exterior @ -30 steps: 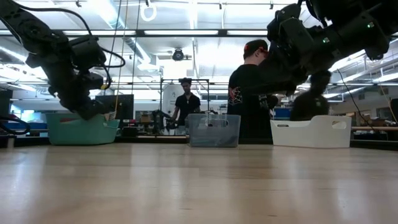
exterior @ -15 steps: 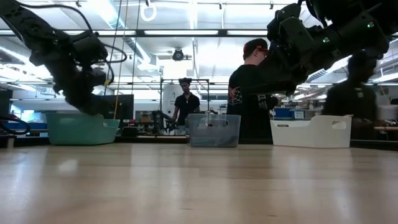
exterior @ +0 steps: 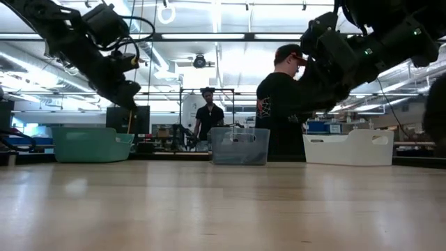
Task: Sort silverware by color (type)
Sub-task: Put the blue fork into the black bin
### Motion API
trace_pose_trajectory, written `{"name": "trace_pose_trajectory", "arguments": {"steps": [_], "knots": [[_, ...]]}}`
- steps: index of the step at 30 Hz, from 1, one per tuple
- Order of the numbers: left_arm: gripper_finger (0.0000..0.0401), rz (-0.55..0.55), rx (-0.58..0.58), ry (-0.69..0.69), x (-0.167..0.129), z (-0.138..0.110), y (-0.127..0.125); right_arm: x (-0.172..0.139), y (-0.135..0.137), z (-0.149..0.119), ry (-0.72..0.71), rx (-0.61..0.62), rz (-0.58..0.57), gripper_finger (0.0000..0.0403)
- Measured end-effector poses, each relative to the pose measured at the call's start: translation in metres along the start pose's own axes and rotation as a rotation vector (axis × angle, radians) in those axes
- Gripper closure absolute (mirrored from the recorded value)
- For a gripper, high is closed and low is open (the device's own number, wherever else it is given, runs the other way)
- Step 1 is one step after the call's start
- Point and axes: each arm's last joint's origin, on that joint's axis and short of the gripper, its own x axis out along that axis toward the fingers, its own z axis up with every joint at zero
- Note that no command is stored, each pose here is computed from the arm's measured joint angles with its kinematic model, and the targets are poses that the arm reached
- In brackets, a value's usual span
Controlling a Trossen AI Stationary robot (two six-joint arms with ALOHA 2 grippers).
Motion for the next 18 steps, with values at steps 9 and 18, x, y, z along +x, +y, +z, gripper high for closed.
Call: {"name": "trace_pose_trajectory", "arguments": {"steps": [9, 18], "knots": [[0.0303, -0.179, 0.02, -0.062, -0.016, 0.002, -0.025, -0.001, -0.001, -0.015, 0.246, -0.014, 0.08, 0.0212], [0.0303, -0.343, 0.068, -0.115, -0.032, 0.002, -0.043, -0.02, 0.01, 0.003, 0.735, -0.167, 0.047, 0.0231]]}}
